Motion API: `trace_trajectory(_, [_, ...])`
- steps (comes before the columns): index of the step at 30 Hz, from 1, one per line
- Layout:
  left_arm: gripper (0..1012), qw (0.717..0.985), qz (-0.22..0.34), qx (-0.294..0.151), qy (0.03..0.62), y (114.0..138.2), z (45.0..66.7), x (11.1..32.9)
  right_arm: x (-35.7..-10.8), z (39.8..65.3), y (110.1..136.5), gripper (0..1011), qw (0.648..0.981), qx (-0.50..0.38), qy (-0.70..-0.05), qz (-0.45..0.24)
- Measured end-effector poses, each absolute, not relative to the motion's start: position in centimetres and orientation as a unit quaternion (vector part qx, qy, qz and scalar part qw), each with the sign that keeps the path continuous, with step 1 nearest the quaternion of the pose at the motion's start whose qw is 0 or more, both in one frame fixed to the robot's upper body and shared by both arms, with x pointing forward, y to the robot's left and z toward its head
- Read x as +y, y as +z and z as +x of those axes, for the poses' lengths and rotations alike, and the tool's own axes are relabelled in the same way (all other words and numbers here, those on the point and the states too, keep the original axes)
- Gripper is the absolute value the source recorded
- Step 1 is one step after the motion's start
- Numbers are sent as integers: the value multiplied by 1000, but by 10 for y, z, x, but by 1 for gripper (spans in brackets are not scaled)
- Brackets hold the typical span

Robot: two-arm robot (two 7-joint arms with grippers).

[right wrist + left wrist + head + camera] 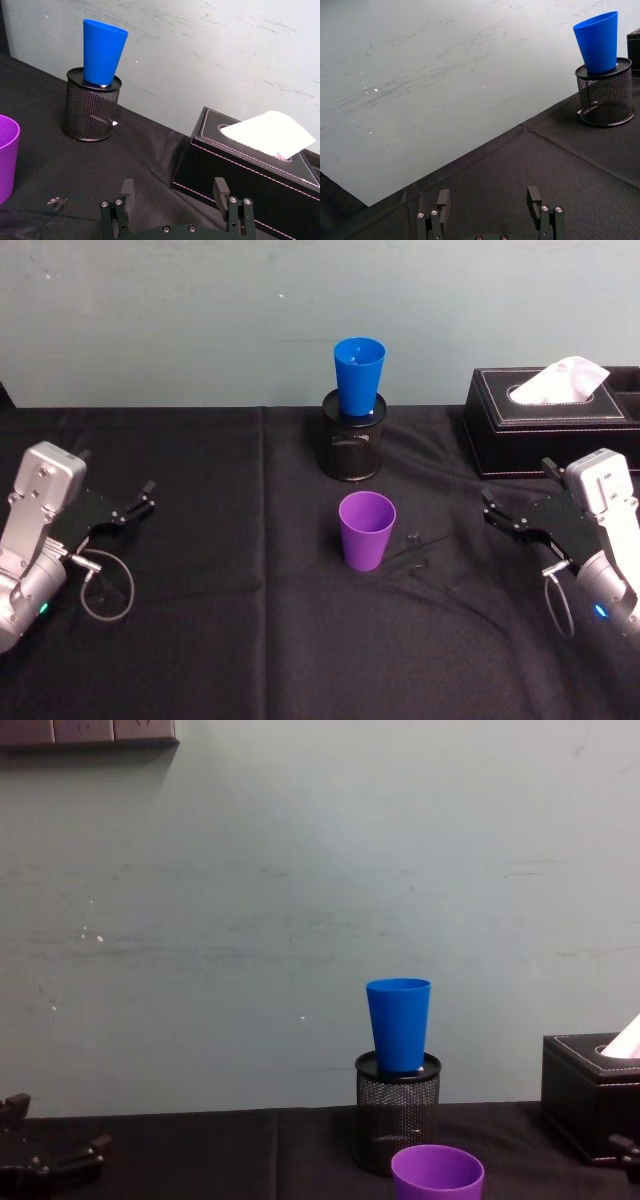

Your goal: Pick up one cup with a gripper and tap it against the other cup.

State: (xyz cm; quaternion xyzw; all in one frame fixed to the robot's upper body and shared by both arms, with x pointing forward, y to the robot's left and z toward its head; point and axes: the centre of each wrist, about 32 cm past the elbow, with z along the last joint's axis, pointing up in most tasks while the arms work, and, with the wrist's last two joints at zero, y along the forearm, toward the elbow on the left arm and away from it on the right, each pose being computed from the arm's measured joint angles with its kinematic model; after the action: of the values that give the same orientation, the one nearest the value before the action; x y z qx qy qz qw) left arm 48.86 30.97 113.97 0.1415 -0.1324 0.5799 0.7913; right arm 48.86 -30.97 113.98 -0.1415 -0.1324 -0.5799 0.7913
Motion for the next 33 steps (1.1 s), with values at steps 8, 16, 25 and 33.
trace_trajectory(8, [1000, 791, 141, -132, 580, 1140, 489, 310, -310, 489, 1140, 1003, 791, -132, -580, -142])
trace_trajectory(16, [1000, 791, 141, -132, 580, 1140, 489, 310, -310, 489, 1141, 1003, 792, -135, -580, -135])
trace_trajectory(25, [1000, 791, 141, -133, 580, 1140, 489, 310, -307, 482, 1153, 1003, 803, -145, -569, -97])
trace_trajectory(33, [1000, 791, 142, -132, 580, 1140, 489, 310, -312, 465, 1155, 1003, 833, -117, -537, -69])
